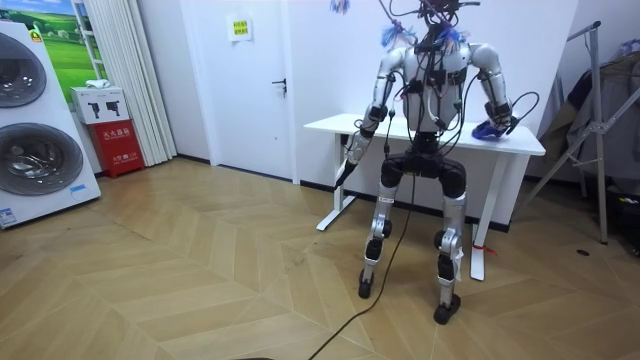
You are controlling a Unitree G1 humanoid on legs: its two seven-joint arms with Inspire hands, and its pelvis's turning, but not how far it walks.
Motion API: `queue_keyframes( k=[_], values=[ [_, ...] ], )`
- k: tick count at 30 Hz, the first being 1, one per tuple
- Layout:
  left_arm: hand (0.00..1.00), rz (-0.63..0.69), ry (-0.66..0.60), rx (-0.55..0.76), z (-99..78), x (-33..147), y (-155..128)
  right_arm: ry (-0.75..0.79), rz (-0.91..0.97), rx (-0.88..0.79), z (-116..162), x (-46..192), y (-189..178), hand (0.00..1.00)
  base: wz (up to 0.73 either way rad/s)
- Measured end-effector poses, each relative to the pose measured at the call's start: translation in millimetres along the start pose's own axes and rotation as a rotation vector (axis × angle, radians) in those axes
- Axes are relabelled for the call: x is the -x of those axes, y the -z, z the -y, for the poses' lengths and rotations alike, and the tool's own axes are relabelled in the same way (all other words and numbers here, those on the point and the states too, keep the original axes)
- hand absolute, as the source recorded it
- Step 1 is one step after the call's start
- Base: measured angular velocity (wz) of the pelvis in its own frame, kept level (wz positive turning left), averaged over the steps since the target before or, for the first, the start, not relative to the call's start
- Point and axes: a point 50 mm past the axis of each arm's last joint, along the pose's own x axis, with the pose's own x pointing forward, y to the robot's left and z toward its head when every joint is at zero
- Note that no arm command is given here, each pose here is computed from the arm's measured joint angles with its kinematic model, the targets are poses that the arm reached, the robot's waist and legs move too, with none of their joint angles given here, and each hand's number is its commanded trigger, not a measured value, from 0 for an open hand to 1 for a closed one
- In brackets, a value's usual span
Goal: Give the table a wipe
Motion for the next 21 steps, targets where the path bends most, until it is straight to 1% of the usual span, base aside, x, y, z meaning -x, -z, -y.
queue_keyframes(
  k=[2, 4, 5, 6, 7, 8, 12, 18, 19, 20, 21],
  values=[
    [0.0, 0.006, 0.0, 0.005, 0.2, 0.5, 1, 0.06, 0.025, -0.024, 12, 2, -5, 0.0, 0.0],
    [0.0, 0.0, 0.001, 0.009, -0.4, 0.4, 3, 0.137, 0.075, -0.053, 30, 4, -14, 0.01, 0.0],
    [0.0, -0.005, 0.004, 0.008, -0.3, 0.6, 4, 0.153, 0.087, -0.059, 34, 4, -16, 0.16, 0.0],
    [0.0, -0.017, 0.011, 0.005, 0.5, 0.6, 7, 0.183, 0.102, -0.072, 40, 4, -19, 0.65, 0.0],
    [0.0, -0.024, 0.017, 0.01, 1.8, 0.5, 8, 0.206, 0.113, -0.088, 45, 5, -21, 0.87, 0.0],
    [0.0, -0.027, 0.019, 0.014, 2.3, 0.7, 9, 0.214, 0.119, -0.096, 47, 5, -22, 1.0, 0.0],
    [0.0, -0.031, 0.026, 0.02, 4.3, 1.2, 11, 0.232, 0.142, -0.12, 53, 10, -25, 1.0, -0.03],
    [0.0, -0.01, 0.028, 0.026, 5.5, 0.7, 7, 0.202, 0.145, -0.129, 49, 14, -26, 1.0, -0.06],
    [0.0, -0.004, 0.027, 0.028, 5.6, 0.6, 6, 0.197, 0.143, -0.135, 47, 15, -26, 0.6, 0.0],
    [0.0, 0.0, 0.026, 0.029, 5.7, 0.5, 5, 0.194, 0.142, -0.137, 46, 15, -26, 0.0, 0.0],
    [0.0, 0.009, 0.026, 0.032, 5.9, 0.2, 3, 0.185, 0.142, -0.137, 44, 17, -27, 0.0, 0.0]
  ],
)
